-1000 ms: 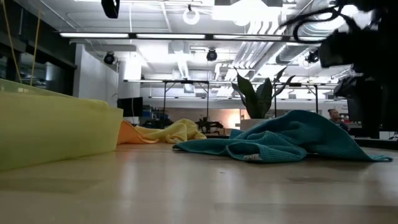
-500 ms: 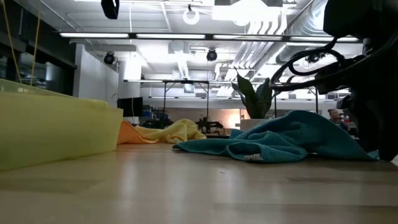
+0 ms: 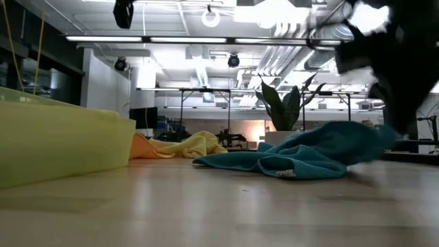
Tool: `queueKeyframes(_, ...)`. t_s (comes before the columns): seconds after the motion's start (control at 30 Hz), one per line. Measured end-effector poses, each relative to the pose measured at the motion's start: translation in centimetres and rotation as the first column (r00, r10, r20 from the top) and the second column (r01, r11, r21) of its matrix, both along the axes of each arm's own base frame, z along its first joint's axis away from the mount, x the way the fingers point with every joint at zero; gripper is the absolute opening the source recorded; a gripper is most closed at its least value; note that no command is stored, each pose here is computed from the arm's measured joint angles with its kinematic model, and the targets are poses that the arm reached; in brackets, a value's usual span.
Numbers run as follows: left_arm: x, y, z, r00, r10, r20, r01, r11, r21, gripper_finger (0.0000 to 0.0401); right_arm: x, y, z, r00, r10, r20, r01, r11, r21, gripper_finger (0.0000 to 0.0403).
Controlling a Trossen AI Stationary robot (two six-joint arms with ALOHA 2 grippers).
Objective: Fold microfiber towels
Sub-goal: Fold the blue microfiber cloth
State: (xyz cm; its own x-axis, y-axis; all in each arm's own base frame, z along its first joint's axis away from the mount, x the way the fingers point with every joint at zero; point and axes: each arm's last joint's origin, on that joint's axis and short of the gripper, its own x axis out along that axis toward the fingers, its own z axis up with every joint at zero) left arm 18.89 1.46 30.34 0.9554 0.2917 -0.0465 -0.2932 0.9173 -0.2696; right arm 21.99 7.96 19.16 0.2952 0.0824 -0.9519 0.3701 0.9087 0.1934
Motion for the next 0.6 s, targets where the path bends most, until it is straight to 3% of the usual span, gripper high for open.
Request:
queueKeyframes(0.13,1.6,0.0,-1.5,0.996,-0.02,-0.089,0.019,1.0,-0.006,0.0,1.0,-1.5,5.4,0.976,-0.029,0.217,0.022,0.999,0.038,0.0002)
queueKeyframes(0.27,3.3,-0.1,-3.1,0.984,-0.084,-0.156,0.079,0.996,-0.039,0.0,0.7,-4.2,9.8,0.902,-0.177,0.394,0.211,0.976,-0.045,0.0001)
queueKeyframes(0.37,4.5,-0.3,-4.3,0.973,-0.137,-0.183,0.123,0.989,-0.087,0.0,-0.4,-6.6,11.9,0.798,-0.39,0.46,0.453,0.891,-0.031,0.0001)
queueKeyframes(0.5,5.8,-0.5,-5.7,0.959,-0.192,-0.207,0.165,0.977,-0.138,0.0,-2.2,-8.6,11.9,0.7,-0.587,0.406,0.666,0.742,-0.075,0.0001)
queueKeyframes(0.53,6.1,-0.6,-6.0,0.957,-0.199,-0.212,0.172,0.975,-0.141,0.0,-2.5,-8.8,11.8,0.689,-0.608,0.394,0.684,0.726,-0.076,0.0001)
queueKeyframes(0.6,6.8,-0.8,-6.5,0.954,-0.212,-0.213,0.185,0.972,-0.143,0.0,-2.5,-8.9,11.2,0.708,-0.612,0.353,0.669,0.741,-0.057,0.0001)
